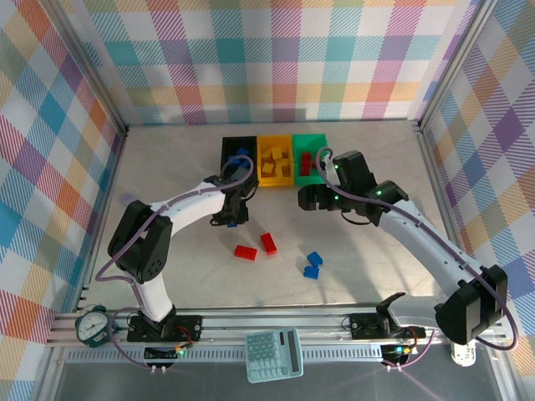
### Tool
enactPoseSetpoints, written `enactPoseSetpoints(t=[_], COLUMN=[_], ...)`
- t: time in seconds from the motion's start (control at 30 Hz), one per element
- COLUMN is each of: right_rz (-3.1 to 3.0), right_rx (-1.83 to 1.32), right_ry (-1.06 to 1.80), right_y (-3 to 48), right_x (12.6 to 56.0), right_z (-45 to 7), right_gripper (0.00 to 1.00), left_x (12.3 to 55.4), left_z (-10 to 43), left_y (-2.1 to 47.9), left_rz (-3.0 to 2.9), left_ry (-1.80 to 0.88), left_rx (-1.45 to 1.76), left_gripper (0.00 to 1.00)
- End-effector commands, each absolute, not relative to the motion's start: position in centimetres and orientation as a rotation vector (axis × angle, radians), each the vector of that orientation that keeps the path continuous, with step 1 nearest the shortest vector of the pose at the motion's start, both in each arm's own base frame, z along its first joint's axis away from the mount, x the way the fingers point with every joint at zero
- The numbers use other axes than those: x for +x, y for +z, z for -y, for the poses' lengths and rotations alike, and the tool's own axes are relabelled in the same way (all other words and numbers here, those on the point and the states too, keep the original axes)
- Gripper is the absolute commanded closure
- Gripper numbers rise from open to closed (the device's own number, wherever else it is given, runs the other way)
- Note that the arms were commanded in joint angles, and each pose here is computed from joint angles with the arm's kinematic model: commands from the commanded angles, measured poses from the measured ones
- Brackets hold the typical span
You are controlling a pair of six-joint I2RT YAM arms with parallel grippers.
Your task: Sort the legos into containers by color
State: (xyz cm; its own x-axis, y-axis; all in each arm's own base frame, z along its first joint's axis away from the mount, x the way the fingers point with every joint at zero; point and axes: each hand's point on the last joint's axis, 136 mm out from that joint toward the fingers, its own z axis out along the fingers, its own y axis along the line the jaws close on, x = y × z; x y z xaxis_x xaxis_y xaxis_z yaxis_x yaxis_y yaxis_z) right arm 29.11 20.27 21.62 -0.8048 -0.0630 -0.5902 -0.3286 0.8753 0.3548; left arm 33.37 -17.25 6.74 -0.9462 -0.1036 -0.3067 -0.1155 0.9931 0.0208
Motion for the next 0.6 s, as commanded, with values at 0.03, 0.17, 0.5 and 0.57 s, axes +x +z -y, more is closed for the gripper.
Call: enactPoseSetpoints(t=[0.03,0.17,0.5,0.57], right_rz=[-2.456,-2.45,-2.452,-2.451], right_rx=[-0.272,-0.256,-0.225,-0.219], right_ry=[0.576,0.58,0.55,0.546], right_y=[21.5,21.7,21.8,21.9], right_x=[28.4,27.8,25.9,25.6], right_z=[-19.3,-18.8,-17.1,-16.8], right_gripper=[0.18,0.18,0.18,0.18], left_x=[36.4,40.2,48.9,49.8], left_z=[17.3,17.2,15.8,15.9], left_y=[10.4,12.5,13.6,13.4], left_rz=[-2.767,-2.713,-2.577,-2.554], left_ry=[0.033,0.029,0.082,0.079], left_rx=[-0.136,-0.135,-0.166,-0.159], left_gripper=[0.69,0.69,0.71,0.71])
